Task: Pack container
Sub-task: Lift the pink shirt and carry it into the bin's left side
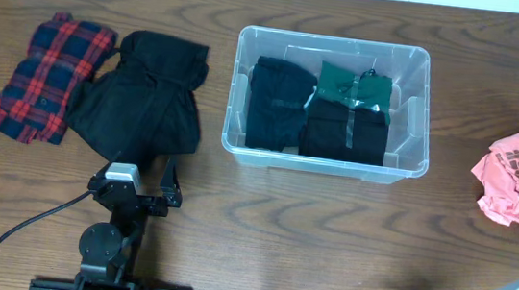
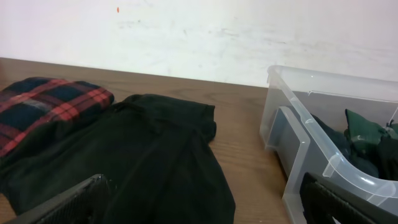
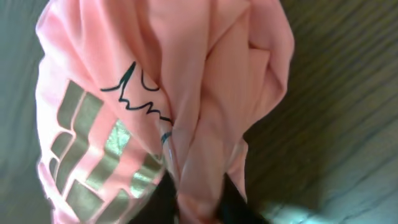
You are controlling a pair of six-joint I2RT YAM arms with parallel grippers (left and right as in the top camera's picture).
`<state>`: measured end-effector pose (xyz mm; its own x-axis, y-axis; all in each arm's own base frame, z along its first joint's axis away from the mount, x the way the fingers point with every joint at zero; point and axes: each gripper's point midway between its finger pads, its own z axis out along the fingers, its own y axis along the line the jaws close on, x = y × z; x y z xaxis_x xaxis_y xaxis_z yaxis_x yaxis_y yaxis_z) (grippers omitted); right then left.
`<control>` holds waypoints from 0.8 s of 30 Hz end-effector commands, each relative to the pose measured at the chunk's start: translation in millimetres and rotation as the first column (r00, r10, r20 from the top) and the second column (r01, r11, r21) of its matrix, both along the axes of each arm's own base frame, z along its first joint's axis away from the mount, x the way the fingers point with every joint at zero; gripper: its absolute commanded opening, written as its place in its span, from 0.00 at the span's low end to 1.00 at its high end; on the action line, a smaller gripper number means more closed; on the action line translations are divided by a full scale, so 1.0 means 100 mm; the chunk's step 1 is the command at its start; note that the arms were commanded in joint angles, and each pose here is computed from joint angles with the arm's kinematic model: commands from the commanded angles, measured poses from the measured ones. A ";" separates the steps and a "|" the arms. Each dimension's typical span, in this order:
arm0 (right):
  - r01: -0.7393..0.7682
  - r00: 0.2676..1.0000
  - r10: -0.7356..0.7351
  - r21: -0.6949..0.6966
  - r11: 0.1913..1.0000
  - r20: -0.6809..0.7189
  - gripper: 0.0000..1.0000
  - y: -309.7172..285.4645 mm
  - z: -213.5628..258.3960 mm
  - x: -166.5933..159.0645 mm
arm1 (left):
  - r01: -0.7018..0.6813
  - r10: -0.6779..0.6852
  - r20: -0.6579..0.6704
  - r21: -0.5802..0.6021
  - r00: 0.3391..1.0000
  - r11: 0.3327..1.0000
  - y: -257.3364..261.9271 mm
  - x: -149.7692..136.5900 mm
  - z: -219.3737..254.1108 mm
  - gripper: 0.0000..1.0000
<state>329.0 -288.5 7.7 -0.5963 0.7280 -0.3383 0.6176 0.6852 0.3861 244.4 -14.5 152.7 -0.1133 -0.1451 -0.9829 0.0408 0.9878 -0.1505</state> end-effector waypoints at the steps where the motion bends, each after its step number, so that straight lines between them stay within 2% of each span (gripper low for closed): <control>1: 0.010 1.000 -0.010 0.010 1.000 -0.029 0.01 0.01 -0.03 -0.02 | -0.010 0.010 -0.046 0.003 0.999 1.000 0.01 -0.01 -0.15 0.98; 6: 0.002 0.998 -0.002 0.000 1.000 0.060 0.01 0.00 0.38 0.15 | -0.011 0.011 -0.046 0.003 0.999 1.000 0.02 -0.01 -0.15 0.98; 10: -0.050 0.980 0.050 -0.003 0.999 0.193 0.01 0.14 0.87 0.36 | -0.011 0.011 -0.046 0.003 0.999 1.000 0.02 -0.01 -0.15 0.98; 16: -0.153 0.936 0.185 -0.126 0.980 0.300 0.01 0.58 1.59 0.62 | -0.010 0.010 -0.046 0.003 0.999 1.000 0.01 -0.01 -0.15 0.98; 20: -0.242 0.875 0.309 -0.217 0.946 0.373 0.01 1.10 2.13 0.78 | -0.011 0.011 -0.046 0.003 0.999 1.000 0.02 -0.01 -0.15 0.98; 24: -0.348 0.763 0.467 -0.325 0.879 0.446 0.01 1.82 2.69 0.87 | -0.010 0.010 -0.046 0.003 0.999 1.000 0.01 -0.01 -0.15 0.98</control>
<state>411.9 -150.5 226.9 -0.5725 0.4047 -0.7131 0.1600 0.9081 0.3869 244.4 -14.5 152.7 -0.1133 -0.1451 -0.9829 0.0408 0.9878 -0.1505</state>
